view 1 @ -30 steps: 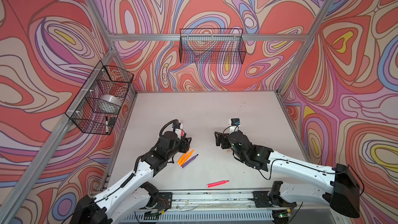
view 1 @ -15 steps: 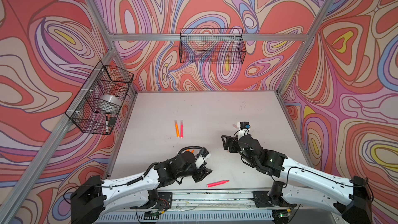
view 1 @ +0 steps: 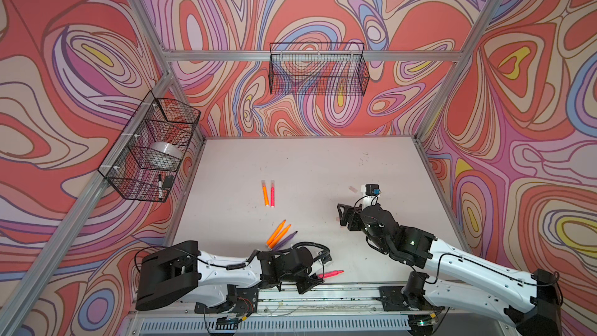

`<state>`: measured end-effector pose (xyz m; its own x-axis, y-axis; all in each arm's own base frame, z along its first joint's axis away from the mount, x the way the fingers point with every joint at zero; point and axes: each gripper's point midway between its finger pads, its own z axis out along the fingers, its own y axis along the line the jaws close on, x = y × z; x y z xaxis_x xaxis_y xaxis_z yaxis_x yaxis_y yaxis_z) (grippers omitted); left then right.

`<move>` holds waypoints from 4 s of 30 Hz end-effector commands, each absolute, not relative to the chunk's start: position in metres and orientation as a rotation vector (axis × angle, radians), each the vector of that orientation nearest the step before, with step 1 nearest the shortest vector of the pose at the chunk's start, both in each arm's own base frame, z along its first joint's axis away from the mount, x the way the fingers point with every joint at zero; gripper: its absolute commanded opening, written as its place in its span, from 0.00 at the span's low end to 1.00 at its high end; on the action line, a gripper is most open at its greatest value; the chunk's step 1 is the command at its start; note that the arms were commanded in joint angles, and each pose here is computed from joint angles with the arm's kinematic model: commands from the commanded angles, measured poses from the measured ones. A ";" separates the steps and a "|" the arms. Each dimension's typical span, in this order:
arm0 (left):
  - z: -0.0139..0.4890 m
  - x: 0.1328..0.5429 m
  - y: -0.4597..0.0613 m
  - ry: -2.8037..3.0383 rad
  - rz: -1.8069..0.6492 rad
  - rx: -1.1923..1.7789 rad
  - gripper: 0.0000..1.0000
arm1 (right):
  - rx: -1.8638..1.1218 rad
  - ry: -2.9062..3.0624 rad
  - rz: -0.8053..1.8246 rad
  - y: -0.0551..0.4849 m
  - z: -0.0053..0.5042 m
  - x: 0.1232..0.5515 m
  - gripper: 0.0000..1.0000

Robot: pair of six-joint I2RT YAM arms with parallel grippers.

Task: Insert pens into pen caps
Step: Pick up the pen from the bottom-center of the table.

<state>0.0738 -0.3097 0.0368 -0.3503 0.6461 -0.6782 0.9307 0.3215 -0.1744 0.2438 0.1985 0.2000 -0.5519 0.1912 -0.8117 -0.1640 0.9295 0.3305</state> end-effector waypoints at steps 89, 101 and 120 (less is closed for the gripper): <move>0.241 0.213 -0.308 1.652 -0.693 0.661 0.00 | -0.073 1.856 1.148 0.293 0.247 0.235 0.55; 0.239 0.218 -0.307 1.649 -0.628 0.675 0.04 | -0.040 1.895 1.126 0.296 0.244 0.241 0.07; 0.229 0.229 -0.312 1.682 -0.546 0.702 0.27 | -0.043 1.912 1.107 0.309 0.248 0.250 0.00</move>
